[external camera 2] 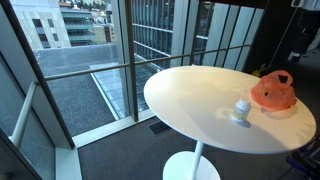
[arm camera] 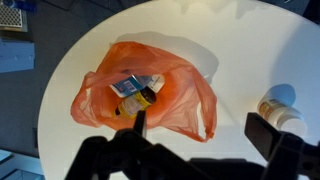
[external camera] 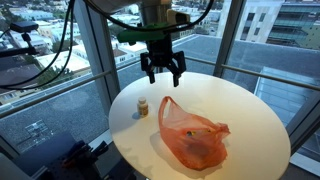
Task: Remove the white and blue container from the plastic and put it on the table
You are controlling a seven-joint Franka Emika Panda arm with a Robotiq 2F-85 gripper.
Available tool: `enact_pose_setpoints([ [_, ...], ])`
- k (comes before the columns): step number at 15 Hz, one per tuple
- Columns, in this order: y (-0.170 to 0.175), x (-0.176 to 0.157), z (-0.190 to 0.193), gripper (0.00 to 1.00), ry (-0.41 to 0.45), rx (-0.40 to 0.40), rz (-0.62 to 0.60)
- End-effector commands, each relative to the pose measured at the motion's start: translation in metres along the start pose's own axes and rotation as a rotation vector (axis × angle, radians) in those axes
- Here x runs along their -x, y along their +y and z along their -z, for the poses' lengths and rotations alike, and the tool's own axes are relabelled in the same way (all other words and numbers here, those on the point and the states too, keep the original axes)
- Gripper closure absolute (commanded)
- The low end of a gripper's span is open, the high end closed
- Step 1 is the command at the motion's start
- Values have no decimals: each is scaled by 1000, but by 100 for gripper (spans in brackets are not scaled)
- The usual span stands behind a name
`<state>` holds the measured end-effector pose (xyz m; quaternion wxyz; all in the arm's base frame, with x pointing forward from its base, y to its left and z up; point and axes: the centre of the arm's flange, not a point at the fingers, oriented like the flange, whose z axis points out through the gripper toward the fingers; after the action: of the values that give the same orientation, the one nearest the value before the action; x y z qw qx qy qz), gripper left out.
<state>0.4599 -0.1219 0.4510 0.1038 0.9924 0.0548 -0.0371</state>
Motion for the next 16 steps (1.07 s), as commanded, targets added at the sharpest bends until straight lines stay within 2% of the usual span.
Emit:
enact_pose_setpoints([
  [1, 10, -11, -20, 0, 76, 40, 39],
  [6, 23, -27, -57, 0, 138, 32, 44],
  [9, 36, -31, -77, 0, 126, 31, 21],
  [16, 59, -17, -108, 0, 79, 28, -43],
])
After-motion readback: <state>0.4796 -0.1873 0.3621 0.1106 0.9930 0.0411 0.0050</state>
